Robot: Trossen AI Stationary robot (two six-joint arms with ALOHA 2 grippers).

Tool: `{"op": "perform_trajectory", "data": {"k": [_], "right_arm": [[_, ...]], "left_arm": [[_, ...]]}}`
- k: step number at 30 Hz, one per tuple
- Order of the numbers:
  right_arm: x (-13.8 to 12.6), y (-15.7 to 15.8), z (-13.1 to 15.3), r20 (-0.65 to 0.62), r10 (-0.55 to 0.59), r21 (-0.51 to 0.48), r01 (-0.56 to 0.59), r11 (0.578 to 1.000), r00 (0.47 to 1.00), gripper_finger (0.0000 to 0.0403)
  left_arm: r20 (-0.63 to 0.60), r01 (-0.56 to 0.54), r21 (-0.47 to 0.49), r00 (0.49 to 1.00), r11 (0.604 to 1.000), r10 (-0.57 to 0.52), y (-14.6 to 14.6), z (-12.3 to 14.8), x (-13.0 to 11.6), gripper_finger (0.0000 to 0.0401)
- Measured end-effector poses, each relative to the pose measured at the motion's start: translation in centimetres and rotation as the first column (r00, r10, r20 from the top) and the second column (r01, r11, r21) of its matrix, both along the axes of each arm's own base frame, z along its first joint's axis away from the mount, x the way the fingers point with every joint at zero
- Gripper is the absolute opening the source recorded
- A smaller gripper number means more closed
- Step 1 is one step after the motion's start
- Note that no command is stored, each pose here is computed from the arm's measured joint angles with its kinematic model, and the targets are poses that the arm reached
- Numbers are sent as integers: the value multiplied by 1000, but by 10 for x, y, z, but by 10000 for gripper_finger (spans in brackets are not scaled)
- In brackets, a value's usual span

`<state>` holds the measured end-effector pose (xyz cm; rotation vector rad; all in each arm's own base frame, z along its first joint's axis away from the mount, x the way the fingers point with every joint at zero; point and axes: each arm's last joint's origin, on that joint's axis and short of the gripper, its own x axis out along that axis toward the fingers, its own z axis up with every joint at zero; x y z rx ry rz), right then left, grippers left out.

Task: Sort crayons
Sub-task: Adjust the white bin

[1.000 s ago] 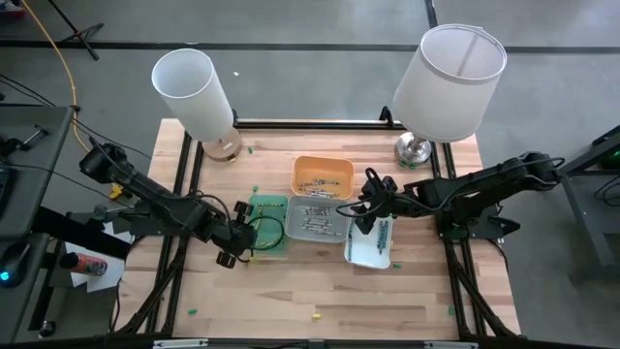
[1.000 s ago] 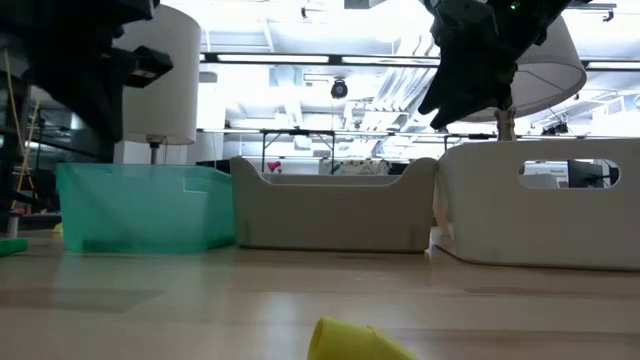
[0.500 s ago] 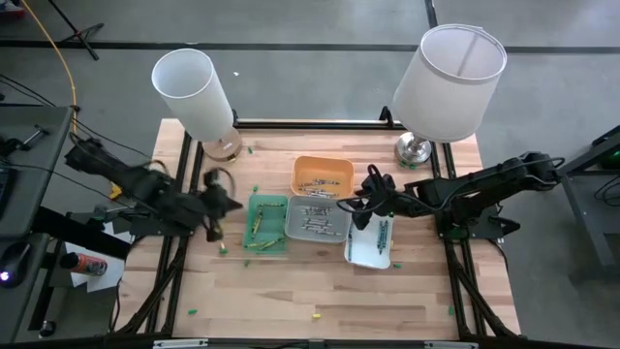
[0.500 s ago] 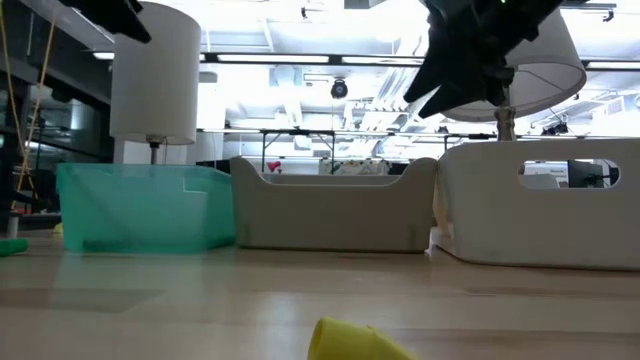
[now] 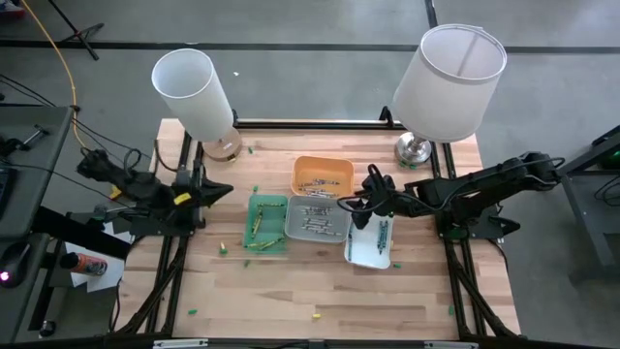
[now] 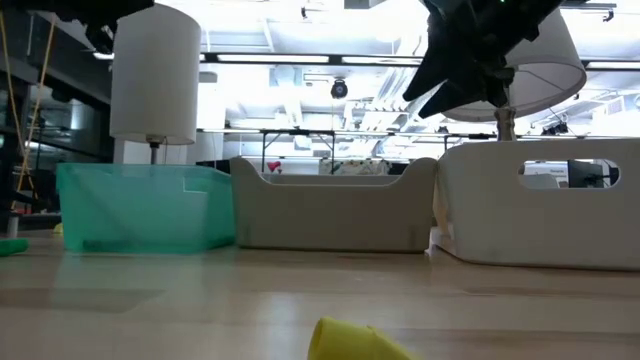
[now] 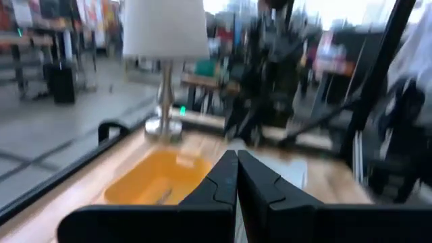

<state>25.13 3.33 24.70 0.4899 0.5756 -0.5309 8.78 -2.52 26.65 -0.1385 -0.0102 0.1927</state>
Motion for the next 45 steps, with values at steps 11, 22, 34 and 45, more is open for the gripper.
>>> {"op": "perform_trajectory", "data": {"k": [11,22,34,45], "right_arm": [[0,2,-1,14,-11,99,9,995,1000,190],[-11,1,13,51,38,119,-44,992,998,190],[-51,-7,37,11,142,0,-142,990,990,190],[-74,15,4,-224,514,210,-474,855,828,97]], "left_arm": [[270,46,-84,963,995,-22,11,-10,-20,0],[316,99,-157,948,983,-45,12,-8,-24,0],[300,-31,-200,950,979,92,16,-8,-25,0],[295,-122,-328,929,937,224,20,-9,-26,0]]}}
